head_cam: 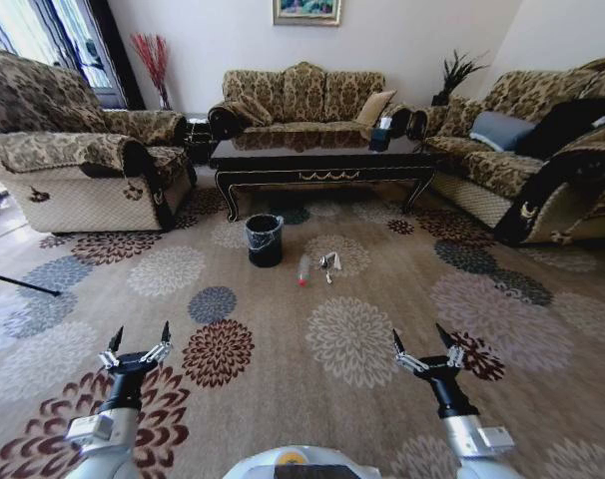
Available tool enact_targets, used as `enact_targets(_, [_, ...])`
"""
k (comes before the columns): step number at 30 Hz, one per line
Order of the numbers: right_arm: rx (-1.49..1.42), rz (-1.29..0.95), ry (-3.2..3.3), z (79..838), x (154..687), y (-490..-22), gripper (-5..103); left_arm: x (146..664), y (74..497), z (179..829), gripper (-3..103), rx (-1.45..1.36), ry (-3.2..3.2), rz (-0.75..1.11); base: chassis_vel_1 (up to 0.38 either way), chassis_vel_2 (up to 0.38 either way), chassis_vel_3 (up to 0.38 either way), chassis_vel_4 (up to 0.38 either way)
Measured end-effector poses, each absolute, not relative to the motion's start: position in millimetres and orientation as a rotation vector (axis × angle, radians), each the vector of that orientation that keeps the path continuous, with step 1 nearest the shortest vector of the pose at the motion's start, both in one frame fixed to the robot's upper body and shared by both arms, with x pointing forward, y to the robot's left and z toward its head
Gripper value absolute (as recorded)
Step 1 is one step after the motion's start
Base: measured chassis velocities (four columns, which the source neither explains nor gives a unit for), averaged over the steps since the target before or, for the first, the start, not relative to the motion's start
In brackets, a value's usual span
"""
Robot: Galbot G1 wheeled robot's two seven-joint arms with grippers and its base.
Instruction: Move to the front of the table and pick up the trash from the floor, then place it into the trash bin.
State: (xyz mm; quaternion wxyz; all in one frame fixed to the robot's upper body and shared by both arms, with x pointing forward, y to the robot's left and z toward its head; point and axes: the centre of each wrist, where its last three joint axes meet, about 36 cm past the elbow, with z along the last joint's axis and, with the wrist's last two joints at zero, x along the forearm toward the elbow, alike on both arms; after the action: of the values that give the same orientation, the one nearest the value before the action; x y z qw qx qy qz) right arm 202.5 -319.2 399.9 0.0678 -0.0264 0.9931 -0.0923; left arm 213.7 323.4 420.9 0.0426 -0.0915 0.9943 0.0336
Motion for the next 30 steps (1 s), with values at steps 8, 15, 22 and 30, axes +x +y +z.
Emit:
enact_targets(8, [-0.083, -0.272, 2.999, 397.9, 200.9, -315.5, 100, 212.3, 324.9, 419.3, 100, -0.289, 3.039, 0.1, -0.149, 0.136, 0.146, -0.155])
enact_targets(15, [-0.087, -0.275, 3.0, 398.1, 200.2, -315.3, 100, 210.4, 325.1, 418.6, 100, -0.294, 3.039, 0.097, -0.129, 0.141, 0.147, -0.125])
enact_targets(22, [-0.09, -0.276, 3.001, 398.0, 199.5, -314.8, 100, 209.1, 325.5, 418.2, 100, -0.298, 3.039, 0.097, -0.156, 0.137, 0.149, -0.132])
enact_targets(30, [-0.09, -0.277, 2.994, 400.3, 199.9, -314.1, 100, 207.9, 324.5, 419.1, 100, -0.299, 3.037, 0.08, -0.176, 0.187, 0.18, -0.195])
